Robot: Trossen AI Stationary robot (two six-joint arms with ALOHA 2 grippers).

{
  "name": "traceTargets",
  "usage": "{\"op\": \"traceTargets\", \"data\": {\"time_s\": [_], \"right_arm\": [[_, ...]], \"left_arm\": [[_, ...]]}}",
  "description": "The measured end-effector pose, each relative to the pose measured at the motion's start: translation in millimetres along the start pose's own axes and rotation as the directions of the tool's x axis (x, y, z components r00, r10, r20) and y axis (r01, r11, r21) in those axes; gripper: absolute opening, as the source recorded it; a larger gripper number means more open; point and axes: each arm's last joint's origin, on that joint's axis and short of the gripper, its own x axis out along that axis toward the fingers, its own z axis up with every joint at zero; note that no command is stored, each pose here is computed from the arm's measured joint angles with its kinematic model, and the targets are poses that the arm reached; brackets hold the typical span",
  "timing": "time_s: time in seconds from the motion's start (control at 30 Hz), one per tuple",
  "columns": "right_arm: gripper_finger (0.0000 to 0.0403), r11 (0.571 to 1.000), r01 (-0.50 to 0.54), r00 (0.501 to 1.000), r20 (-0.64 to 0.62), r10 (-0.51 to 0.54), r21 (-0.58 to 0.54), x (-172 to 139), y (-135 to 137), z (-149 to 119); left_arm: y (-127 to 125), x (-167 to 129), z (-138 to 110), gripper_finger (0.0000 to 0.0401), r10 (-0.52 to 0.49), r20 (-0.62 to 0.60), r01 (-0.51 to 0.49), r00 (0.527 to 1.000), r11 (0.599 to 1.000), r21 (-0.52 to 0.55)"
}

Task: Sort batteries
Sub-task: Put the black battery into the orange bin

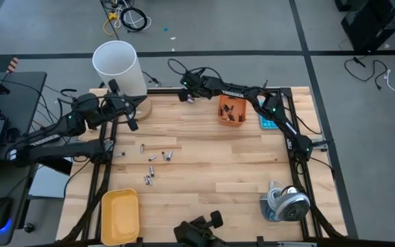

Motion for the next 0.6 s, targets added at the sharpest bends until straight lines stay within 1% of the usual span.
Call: {"op": "traceTargets", "data": {"time_s": [0.2, 0.37, 0.53, 0.6], "right_arm": [[0.0000, 0.995, -0.089, 0.992, -0.082, 0.093, 0.054, 4, -11, 7], [0.0000, 0.989, -0.123, 0.978, -0.159, 0.134, 0.079, 8, -24, 11], [0.0000, 0.991, -0.097, 0.974, -0.199, 0.113, 0.088, 10, -33, 12], [0.0000, 0.991, -0.096, 0.974, -0.196, 0.113, 0.094, 11, -36, 14]], "left_arm": [[0, 0, 0, 0.0001, -0.002, -0.004, 0.002, 1.000, 1.000, 0.000], [0, 0, -1, 0.0001, -0.005, -0.011, 0.005, 1.000, 1.000, 0.002], [-1, 0, -2, 0.0001, -0.007, -0.017, 0.007, 1.000, 1.000, -0.002], [-1, 0, -2, 0.0001, -0.007, -0.018, 0.007, 1.000, 1.000, -0.003]]}}
